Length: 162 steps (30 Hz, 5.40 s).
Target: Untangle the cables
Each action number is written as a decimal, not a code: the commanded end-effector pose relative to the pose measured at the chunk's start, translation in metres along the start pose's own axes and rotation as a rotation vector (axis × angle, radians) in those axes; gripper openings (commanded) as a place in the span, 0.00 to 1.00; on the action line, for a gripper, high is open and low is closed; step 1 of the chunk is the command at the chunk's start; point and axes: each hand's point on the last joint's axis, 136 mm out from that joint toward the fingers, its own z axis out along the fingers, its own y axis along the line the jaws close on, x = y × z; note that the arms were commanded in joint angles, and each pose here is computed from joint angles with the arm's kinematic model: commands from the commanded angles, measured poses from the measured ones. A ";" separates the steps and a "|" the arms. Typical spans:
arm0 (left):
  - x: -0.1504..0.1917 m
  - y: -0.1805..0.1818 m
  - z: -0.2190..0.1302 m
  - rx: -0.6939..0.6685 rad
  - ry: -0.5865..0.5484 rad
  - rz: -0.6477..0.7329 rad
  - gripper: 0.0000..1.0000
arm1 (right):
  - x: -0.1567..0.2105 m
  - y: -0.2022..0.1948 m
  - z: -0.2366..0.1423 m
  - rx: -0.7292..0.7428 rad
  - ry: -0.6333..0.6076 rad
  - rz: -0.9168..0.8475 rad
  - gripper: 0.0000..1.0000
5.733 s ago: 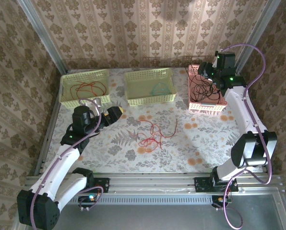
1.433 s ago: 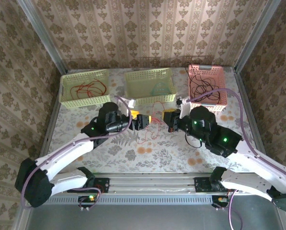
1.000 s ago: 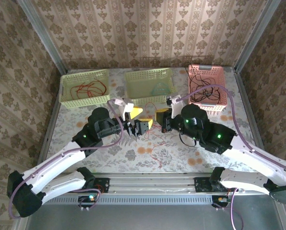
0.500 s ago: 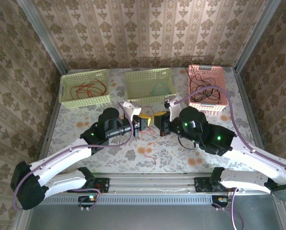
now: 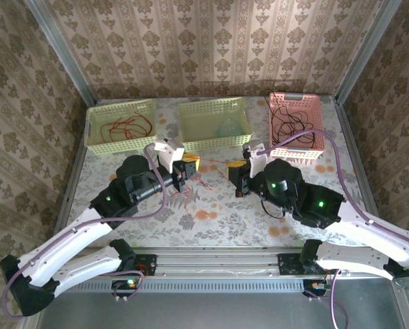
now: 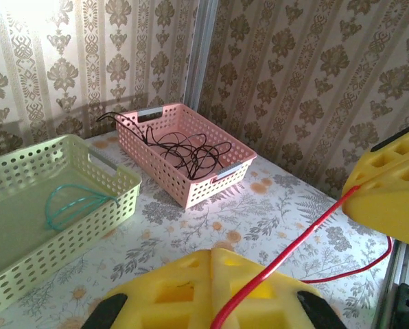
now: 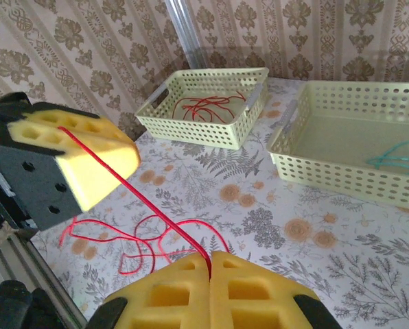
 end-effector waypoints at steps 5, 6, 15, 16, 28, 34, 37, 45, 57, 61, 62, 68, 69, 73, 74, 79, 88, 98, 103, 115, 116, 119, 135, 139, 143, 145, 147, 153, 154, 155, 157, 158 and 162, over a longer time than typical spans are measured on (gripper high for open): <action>-0.041 0.022 -0.018 -0.122 -0.045 0.026 0.00 | 0.009 -0.040 -0.006 0.178 -0.019 -0.053 0.00; -0.047 0.023 -0.018 -0.127 -0.048 0.026 0.00 | 0.011 -0.042 -0.005 0.184 -0.018 -0.056 0.00; -0.094 0.043 -0.011 -0.157 -0.062 -0.018 0.00 | 0.013 -0.054 -0.007 0.212 -0.007 -0.093 0.17; -0.098 0.048 -0.010 -0.164 -0.065 -0.036 0.00 | 0.013 -0.055 -0.009 0.214 -0.009 -0.093 0.21; -0.151 0.098 -0.020 -0.240 -0.135 -0.169 0.00 | 0.029 -0.072 -0.012 0.236 0.014 -0.068 0.54; -0.199 0.108 -0.037 -0.253 -0.225 -0.159 0.00 | 0.029 -0.075 -0.004 0.230 0.022 -0.052 0.60; -0.218 0.108 -0.041 -0.256 -0.258 -0.132 0.00 | 0.028 -0.076 -0.001 0.227 0.021 -0.048 0.61; -0.254 0.140 -0.047 -0.327 -0.332 -0.088 0.00 | 0.035 -0.079 0.007 0.222 0.038 -0.030 0.62; -0.273 0.258 -0.061 -0.587 -0.471 -0.104 0.00 | 0.056 -0.093 0.020 0.226 0.064 0.023 0.63; -0.272 0.293 -0.061 -0.647 -0.480 -0.091 0.00 | 0.064 -0.098 0.028 0.226 0.095 0.042 0.63; -0.272 0.301 -0.060 -0.656 -0.484 -0.089 0.00 | 0.065 -0.099 0.029 0.226 0.100 0.044 0.63; -0.236 0.366 -0.044 -0.756 -0.416 -0.079 0.00 | 0.071 -0.109 0.033 0.235 0.110 0.061 0.63; -0.222 0.380 -0.041 -0.780 -0.385 -0.095 0.00 | 0.073 -0.110 0.033 0.236 0.113 0.063 0.63; -0.163 0.425 -0.040 -0.881 -0.297 -0.182 0.00 | 0.075 -0.116 0.032 0.251 0.119 0.069 0.63; -0.152 0.432 -0.043 -0.904 -0.292 -0.204 0.00 | 0.075 -0.117 0.031 0.255 0.119 0.070 0.63; -0.121 0.451 -0.059 -0.908 -0.297 -0.347 0.73 | 0.075 -0.118 0.030 0.256 0.124 0.075 0.63; -0.134 0.423 -0.072 -0.873 -0.296 -0.349 0.88 | 0.063 -0.113 0.029 0.238 0.103 0.101 0.63; -0.039 0.401 0.000 -0.704 -0.043 -0.593 0.84 | 0.057 -0.113 0.015 0.253 0.090 0.140 0.64; 0.004 0.367 0.033 -0.620 0.063 -0.668 0.78 | 0.056 -0.116 0.002 0.270 0.086 0.136 0.65; -0.032 0.177 -0.018 -0.646 -0.048 -0.096 0.95 | -0.011 -0.111 -0.040 0.314 -0.061 0.048 1.00; -0.027 0.170 -0.025 -0.677 -0.038 -0.053 1.00 | -0.013 -0.119 -0.040 0.349 -0.110 0.096 1.00; -0.008 0.164 -0.063 -0.889 -0.063 -0.033 1.00 | 0.011 -0.137 -0.020 0.398 -0.167 0.150 1.00; 0.095 0.191 -0.054 -0.841 0.094 0.380 1.00 | 0.096 -0.195 0.026 0.486 -0.127 -0.116 1.00; 0.111 0.219 -0.072 -0.918 0.107 0.403 1.00 | 0.093 -0.199 0.016 0.452 -0.167 -0.232 1.00; 0.119 0.254 -0.100 -1.001 0.048 0.318 1.00 | 0.102 -0.201 0.016 0.434 -0.099 -0.368 1.00; 0.125 0.273 -0.115 -1.050 -0.007 0.253 1.00 | 0.112 -0.199 0.021 0.405 -0.053 -0.417 1.00; 0.137 0.288 -0.123 -1.053 -0.034 0.194 1.00 | 0.115 -0.199 0.025 0.394 -0.038 -0.435 1.00; 0.157 0.311 -0.102 -0.991 0.015 0.166 1.00 | 0.118 -0.200 0.027 0.393 -0.037 -0.438 1.00; 0.159 0.315 -0.100 -0.992 0.023 0.157 1.00 | 0.118 -0.201 0.027 0.391 -0.037 -0.439 1.00; 0.161 0.321 -0.099 -0.998 0.031 0.143 1.00 | 0.118 -0.201 0.027 0.387 -0.035 -0.441 1.00; 0.169 0.338 -0.097 -1.013 0.046 0.090 1.00 | 0.119 -0.200 0.027 0.380 -0.033 -0.439 1.00; 0.175 0.345 -0.093 -1.004 0.057 0.073 1.00 | 0.118 -0.200 0.027 0.380 -0.035 -0.439 1.00; 0.186 0.354 -0.071 -0.895 0.159 0.028 1.00 | 0.120 -0.201 0.025 0.380 -0.035 -0.438 1.00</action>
